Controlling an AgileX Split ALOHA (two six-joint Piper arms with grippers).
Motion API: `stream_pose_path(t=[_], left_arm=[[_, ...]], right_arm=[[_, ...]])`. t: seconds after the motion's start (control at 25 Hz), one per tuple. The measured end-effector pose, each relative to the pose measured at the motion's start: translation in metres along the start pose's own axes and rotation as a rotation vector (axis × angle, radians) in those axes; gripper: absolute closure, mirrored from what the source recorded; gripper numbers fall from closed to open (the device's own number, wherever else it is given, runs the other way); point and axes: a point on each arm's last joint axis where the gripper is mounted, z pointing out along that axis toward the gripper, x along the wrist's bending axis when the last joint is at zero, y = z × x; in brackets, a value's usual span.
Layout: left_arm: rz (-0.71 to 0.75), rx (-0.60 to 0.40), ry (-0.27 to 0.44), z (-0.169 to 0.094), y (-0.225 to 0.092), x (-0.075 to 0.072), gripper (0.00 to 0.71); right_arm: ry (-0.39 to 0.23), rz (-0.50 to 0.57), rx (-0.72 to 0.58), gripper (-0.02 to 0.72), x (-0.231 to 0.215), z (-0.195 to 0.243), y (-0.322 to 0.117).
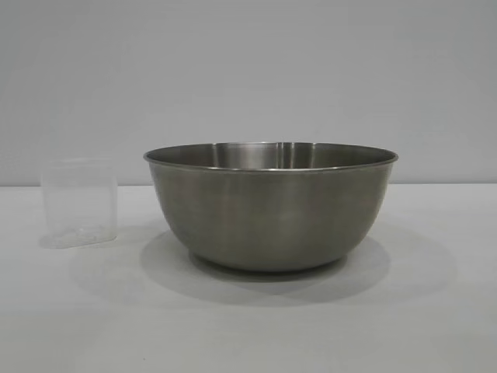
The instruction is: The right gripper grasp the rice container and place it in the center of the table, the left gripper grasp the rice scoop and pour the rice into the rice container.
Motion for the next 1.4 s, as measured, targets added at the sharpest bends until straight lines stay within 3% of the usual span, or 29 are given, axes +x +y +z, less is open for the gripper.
stream_pose_path(t=[0.28, 0.48, 1.4], left_arm=[[0.033, 0.011, -0.085, -0.002, -0.016, -0.007, 0.606], [0.038, -0.068, -0.095, -0.011, -0.024, -0.008, 0.606], [0.052, -0.074, -0.106, -0.012, -0.025, -0.009, 0.606]], right_arm=[[0.0, 0.0, 0.0, 0.434, 0.0, 0.0, 0.0], [0.0, 0.0, 0.0, 0.434, 0.0, 0.0, 0.0], [0.0, 0.0, 0.002, 0.434, 0.0, 0.0, 0.0]])
